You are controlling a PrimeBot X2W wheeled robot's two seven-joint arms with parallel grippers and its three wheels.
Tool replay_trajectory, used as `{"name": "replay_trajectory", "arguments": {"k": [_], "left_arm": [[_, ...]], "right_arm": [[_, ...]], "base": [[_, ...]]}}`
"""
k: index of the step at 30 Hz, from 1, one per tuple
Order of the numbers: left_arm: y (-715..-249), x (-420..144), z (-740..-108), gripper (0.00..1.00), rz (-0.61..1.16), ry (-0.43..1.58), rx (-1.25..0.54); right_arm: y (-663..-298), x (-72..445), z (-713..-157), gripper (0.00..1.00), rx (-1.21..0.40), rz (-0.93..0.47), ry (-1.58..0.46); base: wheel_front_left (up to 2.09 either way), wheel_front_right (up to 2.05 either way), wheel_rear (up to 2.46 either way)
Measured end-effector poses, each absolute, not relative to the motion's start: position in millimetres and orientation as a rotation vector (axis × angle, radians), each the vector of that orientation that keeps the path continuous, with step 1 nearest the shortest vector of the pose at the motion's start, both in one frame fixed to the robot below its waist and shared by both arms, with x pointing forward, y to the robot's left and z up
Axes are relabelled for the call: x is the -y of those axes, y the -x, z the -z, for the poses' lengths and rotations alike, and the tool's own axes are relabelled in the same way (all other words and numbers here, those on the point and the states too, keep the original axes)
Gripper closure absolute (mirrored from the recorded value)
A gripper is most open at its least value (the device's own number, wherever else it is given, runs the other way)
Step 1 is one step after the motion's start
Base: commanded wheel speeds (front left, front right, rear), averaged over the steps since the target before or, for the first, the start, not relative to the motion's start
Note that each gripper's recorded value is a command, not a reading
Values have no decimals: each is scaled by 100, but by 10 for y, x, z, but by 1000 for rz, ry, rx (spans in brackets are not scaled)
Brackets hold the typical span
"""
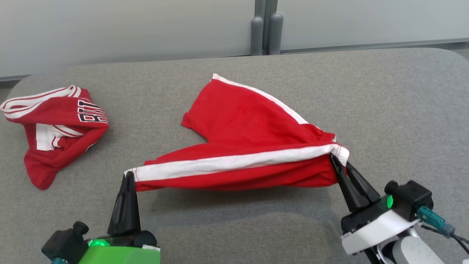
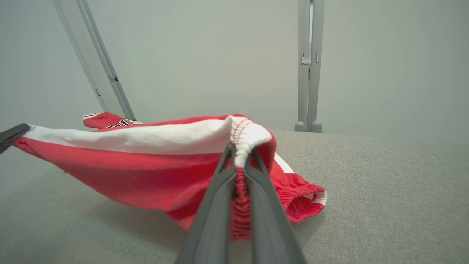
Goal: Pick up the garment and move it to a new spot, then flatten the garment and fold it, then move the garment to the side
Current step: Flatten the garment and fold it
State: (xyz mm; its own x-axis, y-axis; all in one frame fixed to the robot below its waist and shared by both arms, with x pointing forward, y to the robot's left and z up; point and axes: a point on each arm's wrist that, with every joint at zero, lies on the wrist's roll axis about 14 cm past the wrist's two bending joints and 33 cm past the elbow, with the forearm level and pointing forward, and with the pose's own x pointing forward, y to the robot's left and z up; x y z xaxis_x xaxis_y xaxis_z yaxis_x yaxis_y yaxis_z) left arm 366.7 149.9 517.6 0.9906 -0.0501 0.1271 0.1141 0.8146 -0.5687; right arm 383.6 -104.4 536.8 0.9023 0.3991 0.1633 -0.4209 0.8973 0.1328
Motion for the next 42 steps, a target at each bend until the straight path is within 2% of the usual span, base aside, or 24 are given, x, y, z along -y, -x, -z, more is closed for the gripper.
{"name": "replay_trajectory", "arguments": {"k": [12, 21, 29, 42], "left_arm": [[-3218, -1307, -5256, 100, 113, 642, 87], [-3225, -1187, -5302, 100, 156, 622, 68], [-3597, -1088, -5315, 100, 238, 543, 72], [-4735, -822, -4979, 100, 353, 356, -28]], "right_arm": [[-3262, 1125, -5270, 100, 94, -410, -188], [-3153, 1290, -5250, 100, 85, -359, -201], [-3263, 1387, -5114, 100, 52, -289, -248], [-3842, 1462, -4858, 100, -6, -185, -293]], "base": [[0, 0, 0], [0, 0, 0], [0, 0, 0], [0, 0, 0]]}}
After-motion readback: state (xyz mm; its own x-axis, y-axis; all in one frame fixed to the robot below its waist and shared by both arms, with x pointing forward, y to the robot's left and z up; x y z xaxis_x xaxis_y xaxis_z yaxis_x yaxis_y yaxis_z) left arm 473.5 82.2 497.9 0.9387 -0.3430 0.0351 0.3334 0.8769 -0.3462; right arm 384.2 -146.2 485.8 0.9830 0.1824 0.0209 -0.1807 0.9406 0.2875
